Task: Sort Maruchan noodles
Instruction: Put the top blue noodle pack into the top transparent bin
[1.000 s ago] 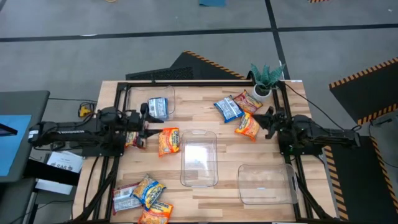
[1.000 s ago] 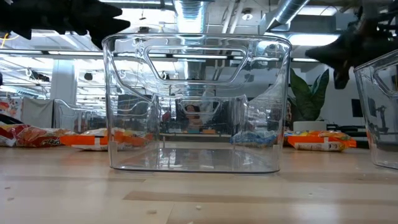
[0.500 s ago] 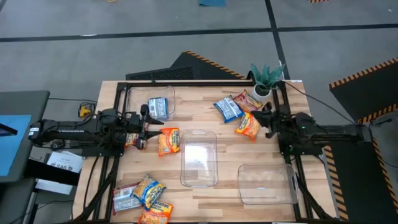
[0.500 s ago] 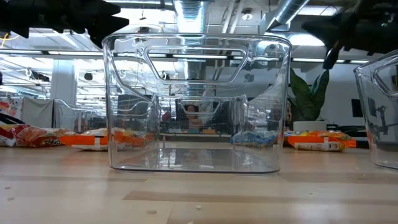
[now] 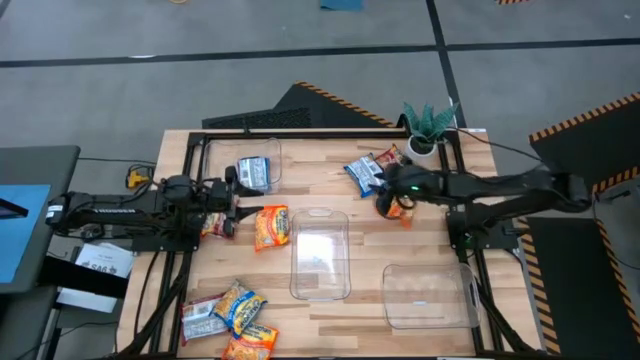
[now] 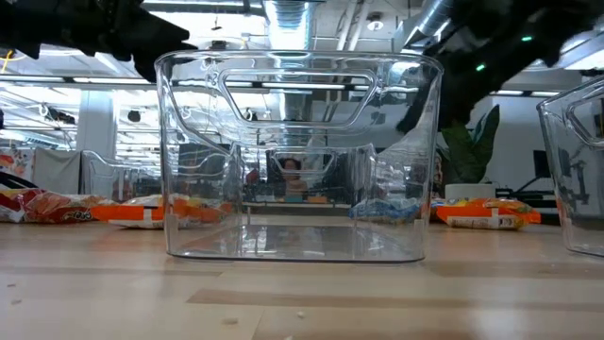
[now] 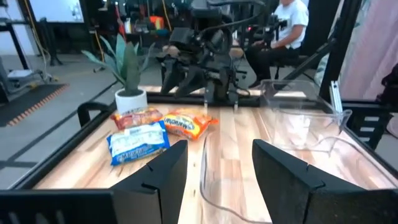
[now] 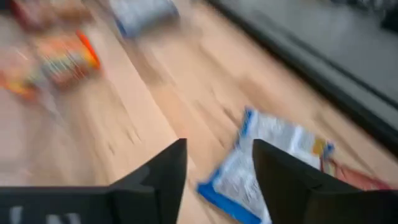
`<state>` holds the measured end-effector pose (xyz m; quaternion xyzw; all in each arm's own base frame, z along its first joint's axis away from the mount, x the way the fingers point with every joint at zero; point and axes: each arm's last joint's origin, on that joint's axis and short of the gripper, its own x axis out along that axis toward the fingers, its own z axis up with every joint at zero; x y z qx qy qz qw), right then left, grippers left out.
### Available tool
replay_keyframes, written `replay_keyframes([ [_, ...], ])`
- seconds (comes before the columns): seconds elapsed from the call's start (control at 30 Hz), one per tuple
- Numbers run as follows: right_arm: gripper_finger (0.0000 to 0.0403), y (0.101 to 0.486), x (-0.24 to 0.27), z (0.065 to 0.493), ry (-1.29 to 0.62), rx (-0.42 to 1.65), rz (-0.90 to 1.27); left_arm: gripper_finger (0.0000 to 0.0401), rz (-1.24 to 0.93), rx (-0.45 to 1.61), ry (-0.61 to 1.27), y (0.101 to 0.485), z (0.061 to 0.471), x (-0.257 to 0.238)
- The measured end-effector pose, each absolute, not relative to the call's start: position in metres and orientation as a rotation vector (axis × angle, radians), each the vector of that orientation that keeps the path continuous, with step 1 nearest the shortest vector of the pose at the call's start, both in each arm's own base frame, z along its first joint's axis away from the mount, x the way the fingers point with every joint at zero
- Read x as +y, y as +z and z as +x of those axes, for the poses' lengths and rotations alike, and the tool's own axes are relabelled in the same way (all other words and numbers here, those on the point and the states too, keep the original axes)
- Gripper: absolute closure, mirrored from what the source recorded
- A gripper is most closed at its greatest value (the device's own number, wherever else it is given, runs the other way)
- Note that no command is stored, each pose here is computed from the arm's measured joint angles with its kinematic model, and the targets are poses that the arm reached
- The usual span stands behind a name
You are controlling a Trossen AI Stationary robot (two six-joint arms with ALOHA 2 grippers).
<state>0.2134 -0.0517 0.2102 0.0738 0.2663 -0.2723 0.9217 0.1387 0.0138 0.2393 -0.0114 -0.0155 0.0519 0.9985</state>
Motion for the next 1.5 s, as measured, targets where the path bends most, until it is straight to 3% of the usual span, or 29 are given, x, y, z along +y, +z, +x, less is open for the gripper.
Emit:
replay_keyframes([
  [0.23,0.0159,0.182,-0.068,0.242,-0.54,0.87,0.06,0.0231,-0.019,-0.032,0.104,0.239,0.139,0.014],
  [0.77,0.0172,0.134,-0.101,0.275,-0.507,1.106,-0.106,0.0231,-0.018,-0.029,0.105,0.239,0.139,0.014],
  [0.9,0.0218,0.127,-0.102,0.276,-0.549,1.126,-0.117,0.0231,-0.018,-0.029,0.105,0.239,0.139,0.014],
  [1.1,0.0382,0.137,-0.098,0.273,-0.591,1.098,-0.082,0.0231,-0.017,-0.059,0.104,0.254,0.129,0.013],
  [1.23,0.0391,0.152,-0.095,0.267,-0.587,1.048,-0.044,0.023,-0.024,-0.085,0.103,0.258,0.118,0.012],
  [1.5,0.0396,0.206,-0.083,0.266,-0.59,0.747,-0.04,0.023,-0.015,-0.081,0.167,0.257,0.105,0.012],
])
